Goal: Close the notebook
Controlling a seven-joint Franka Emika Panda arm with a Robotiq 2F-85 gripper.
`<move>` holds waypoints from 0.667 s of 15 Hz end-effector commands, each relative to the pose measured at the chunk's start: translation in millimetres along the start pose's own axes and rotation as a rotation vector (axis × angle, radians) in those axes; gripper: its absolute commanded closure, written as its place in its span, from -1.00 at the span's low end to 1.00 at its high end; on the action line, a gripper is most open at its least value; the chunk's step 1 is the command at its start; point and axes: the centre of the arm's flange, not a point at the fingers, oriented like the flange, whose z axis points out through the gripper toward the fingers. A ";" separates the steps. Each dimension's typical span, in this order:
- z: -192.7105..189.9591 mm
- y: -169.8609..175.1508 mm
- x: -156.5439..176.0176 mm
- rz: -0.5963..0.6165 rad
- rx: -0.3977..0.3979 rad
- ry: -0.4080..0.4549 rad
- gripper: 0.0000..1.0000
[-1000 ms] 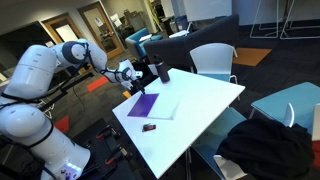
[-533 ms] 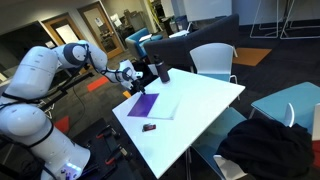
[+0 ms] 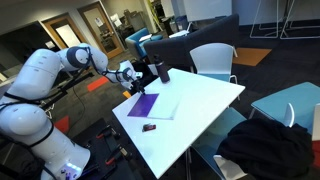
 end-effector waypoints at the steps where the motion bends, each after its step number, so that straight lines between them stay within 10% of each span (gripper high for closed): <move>1: -3.0 -6.0 7.3 0.033 -0.013 0.002 -0.36; 10: -20.6 3.2 0.7 0.133 0.008 -0.020 0.98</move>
